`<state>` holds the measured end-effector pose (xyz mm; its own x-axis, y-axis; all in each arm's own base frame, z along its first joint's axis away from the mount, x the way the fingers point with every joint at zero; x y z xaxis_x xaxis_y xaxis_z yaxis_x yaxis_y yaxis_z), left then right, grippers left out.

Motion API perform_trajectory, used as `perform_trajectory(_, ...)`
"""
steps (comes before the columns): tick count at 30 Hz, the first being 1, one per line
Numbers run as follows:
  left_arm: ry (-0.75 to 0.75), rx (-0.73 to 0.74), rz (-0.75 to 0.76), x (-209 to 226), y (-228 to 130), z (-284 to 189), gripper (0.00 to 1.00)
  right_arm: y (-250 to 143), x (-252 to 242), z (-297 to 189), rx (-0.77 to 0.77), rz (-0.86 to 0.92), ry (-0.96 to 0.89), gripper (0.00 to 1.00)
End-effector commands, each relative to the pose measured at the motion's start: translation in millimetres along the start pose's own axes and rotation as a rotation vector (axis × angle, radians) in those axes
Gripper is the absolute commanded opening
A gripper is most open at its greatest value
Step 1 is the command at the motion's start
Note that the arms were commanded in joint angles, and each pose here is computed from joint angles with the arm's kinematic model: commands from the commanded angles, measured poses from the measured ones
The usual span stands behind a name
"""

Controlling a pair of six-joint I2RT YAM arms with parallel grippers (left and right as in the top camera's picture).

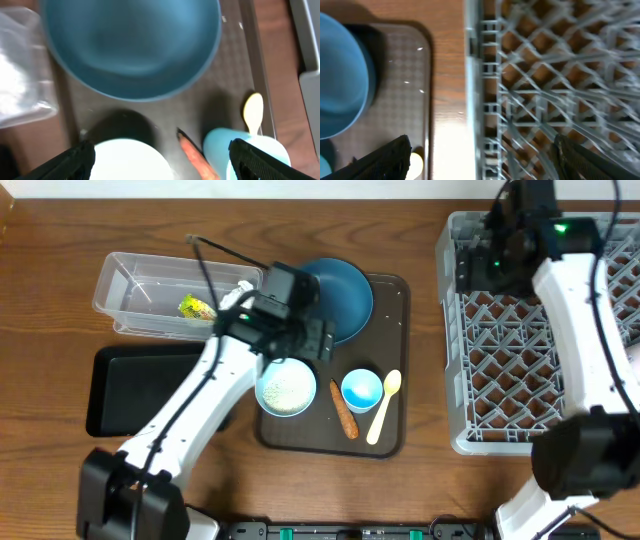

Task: Sort waste into correct bins and load items into the dishwasher rack
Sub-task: 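Reach left gripper toward blue cup on tray, then grasp blue cup with left gripper and lift it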

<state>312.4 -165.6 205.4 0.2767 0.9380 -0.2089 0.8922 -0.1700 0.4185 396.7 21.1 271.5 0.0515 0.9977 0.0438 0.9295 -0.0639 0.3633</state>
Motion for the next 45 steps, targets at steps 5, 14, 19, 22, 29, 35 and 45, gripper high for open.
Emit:
perform_trajectory(5,0.018,0.148,0.056,-26,-26,22,0.87,0,-21,-11,-0.014,0.072,-0.064,0.89)
perform_trajectory(14,0.023,0.251,0.112,-44,-46,45,0.87,0,-20,-11,-0.014,0.071,-0.060,0.90)
perform_trajectory(19,0.038,0.305,0.120,-45,-54,63,0.78,-1,-20,-11,-0.010,0.071,-0.061,0.90)
perform_trajectory(22,0.040,0.311,0.119,-44,-54,67,0.64,-1,-20,-11,-0.010,0.071,-0.061,0.90)
perform_trajectory(29,0.033,0.281,0.091,-47,-50,69,0.36,-1,-20,-11,-0.010,0.071,-0.060,0.91)
perform_trajectory(35,0.033,0.281,0.090,-47,-50,69,0.19,-1,-20,-11,-0.008,0.070,-0.061,0.91)
perform_trajectory(45,0.026,0.261,0.081,-47,-45,66,0.06,-1,-20,-11,-0.007,0.070,-0.061,0.92)
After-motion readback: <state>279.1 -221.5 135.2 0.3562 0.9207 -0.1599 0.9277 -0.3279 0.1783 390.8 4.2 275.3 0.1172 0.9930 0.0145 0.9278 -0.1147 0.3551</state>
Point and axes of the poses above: each gripper's point midway between its finger pads, its own z axis out along the fingers, its own x axis along the line the jaws close on, y = z × x, the point moved 8 cm from there along -z, back along the fingers, and after that the axes turned 1 degree about -z, right-handed, at the moved point
